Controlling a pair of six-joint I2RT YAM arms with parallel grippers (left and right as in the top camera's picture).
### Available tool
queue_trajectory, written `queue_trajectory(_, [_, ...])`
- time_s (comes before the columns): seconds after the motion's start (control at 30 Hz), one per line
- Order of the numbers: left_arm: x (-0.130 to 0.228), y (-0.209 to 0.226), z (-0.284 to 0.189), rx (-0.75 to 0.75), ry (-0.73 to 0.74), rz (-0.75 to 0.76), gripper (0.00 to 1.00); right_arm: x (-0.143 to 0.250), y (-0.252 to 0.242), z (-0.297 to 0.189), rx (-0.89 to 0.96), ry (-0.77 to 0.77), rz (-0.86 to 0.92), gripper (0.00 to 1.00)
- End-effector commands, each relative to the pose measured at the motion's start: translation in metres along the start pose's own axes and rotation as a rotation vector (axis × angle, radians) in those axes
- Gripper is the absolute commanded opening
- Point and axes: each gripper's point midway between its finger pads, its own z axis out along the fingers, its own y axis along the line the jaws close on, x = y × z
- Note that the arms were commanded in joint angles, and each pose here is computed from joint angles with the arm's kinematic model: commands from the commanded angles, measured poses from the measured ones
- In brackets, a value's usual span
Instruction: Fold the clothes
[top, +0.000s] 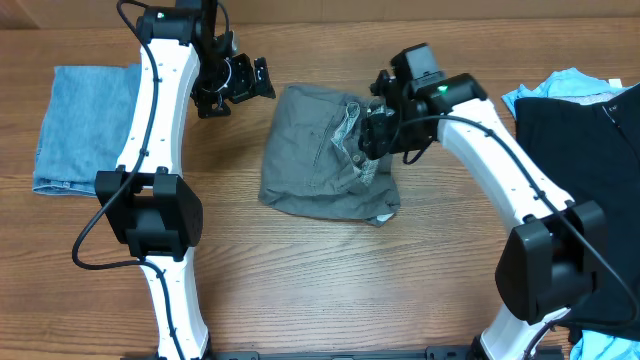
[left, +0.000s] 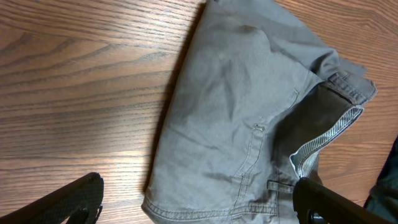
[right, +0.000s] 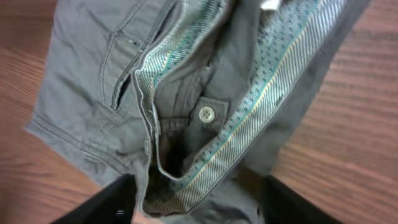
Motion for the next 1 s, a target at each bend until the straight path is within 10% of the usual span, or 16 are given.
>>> queue_trajectory(0.0, [-0.004, -0.007, -0.008, 0.003, -0.029, 0.016, 1.00, -0.004, 0.003, 0.013, 0.054, -0.012, -0.039, 0.71])
queue_trajectory(0.43, [-0.004, -0.006, -0.008, 0.003, -0.029, 0.015, 1.00, -0.009, 0.029, 0.093, 0.106, -0.009, -0.071, 0.70])
queue_trajectory(0.73, [-0.005, -0.007, -0.008, 0.004, -0.034, 0.017, 1.00, -0.019, 0.014, 0.086, 0.247, -0.068, -0.044, 0.13])
queue_trajectory(0.97, [-0.005, -0.007, -0.008, 0.005, -0.035, 0.017, 1.00, -0.044, 0.014, 0.031, 0.312, -0.200, -0.045, 0.06])
